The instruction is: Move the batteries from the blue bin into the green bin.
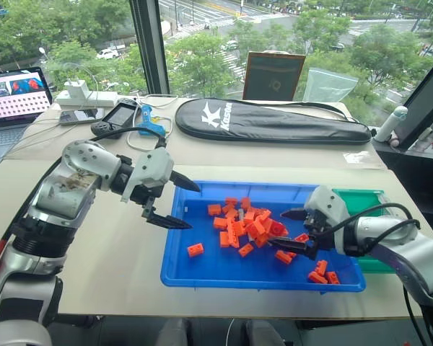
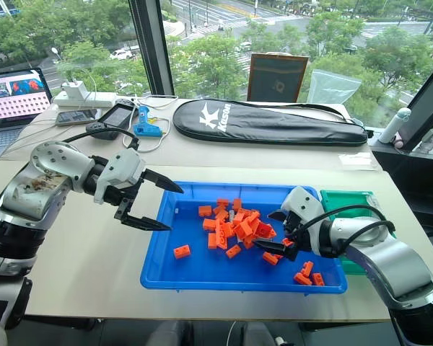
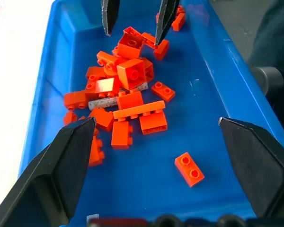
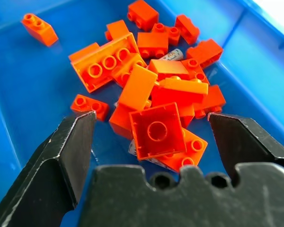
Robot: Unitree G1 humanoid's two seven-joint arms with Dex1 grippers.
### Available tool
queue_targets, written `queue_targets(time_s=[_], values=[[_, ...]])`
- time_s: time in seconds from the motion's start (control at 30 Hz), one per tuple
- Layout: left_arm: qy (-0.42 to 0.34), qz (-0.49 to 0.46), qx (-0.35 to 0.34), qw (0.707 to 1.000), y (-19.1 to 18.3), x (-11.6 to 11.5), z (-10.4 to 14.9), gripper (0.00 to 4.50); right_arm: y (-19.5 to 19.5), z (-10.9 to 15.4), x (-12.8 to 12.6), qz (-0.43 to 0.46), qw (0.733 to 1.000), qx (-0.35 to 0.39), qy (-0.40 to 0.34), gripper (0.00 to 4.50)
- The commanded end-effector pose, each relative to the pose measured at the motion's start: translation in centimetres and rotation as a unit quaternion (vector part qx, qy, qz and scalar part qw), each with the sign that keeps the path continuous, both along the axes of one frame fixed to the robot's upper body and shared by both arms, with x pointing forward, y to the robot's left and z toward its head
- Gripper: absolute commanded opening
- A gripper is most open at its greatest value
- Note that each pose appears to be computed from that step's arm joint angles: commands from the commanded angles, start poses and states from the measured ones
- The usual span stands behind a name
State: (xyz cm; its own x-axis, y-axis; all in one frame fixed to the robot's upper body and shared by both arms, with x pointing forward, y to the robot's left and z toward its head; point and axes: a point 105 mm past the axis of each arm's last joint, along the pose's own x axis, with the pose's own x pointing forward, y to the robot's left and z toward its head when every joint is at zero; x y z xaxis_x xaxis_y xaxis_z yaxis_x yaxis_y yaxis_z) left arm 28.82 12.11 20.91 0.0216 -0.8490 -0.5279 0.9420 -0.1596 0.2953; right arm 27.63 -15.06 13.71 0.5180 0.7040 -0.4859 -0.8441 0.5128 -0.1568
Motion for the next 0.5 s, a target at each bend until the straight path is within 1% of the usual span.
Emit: queue_targets(time_s=[0.03, 0.13, 0.27, 0.3, 0.33, 0.37, 0.5], values=[[-0.024, -0.006, 0.019, 0.999, 0.2, -0.2, 0.2, 4.5, 0.4, -0.2, 0.5, 0.008, 1.0, -0.005, -0.018, 4.42], [-0.025, -0.011, 0.012, 1.0, -0.2, -0.2, 0.3, 4.5, 0.6, -0.8, 0.8, 0.011, 1.0, -0.011, -0.021, 3.7], [-0.023, -0.011, -0.009, 1.0, -0.9, 0.0, 0.8, 4.5, 0.5, -0.9, 1.2, 0.015, 0.999, -0.023, -0.039, 2.3], [-0.023, -0.012, -0.01, 1.0, -1.1, 0.0, 0.7, 4.5, 0.5, -0.6, 1.2, 0.016, 0.999, -0.019, -0.045, 2.03], [-0.024, -0.012, -0.011, 1.0, -1.1, 0.1, 0.7, 4.5, 0.3, -0.1, 1.2, 0.017, 0.998, -0.019, -0.051, 1.64], [-0.024, -0.01, -0.013, 1.0, -1.2, 0.2, 0.8, 4.5, -0.1, 0.3, 1.1, 0.018, 0.998, -0.024, -0.056, 1.52], [-0.028, -0.004, -0.02, 0.999, -1.2, 0.5, 0.9, 4.5, -1.7, 2.6, 1.2, 0.003, 0.996, -0.033, -0.08, 1.52]])
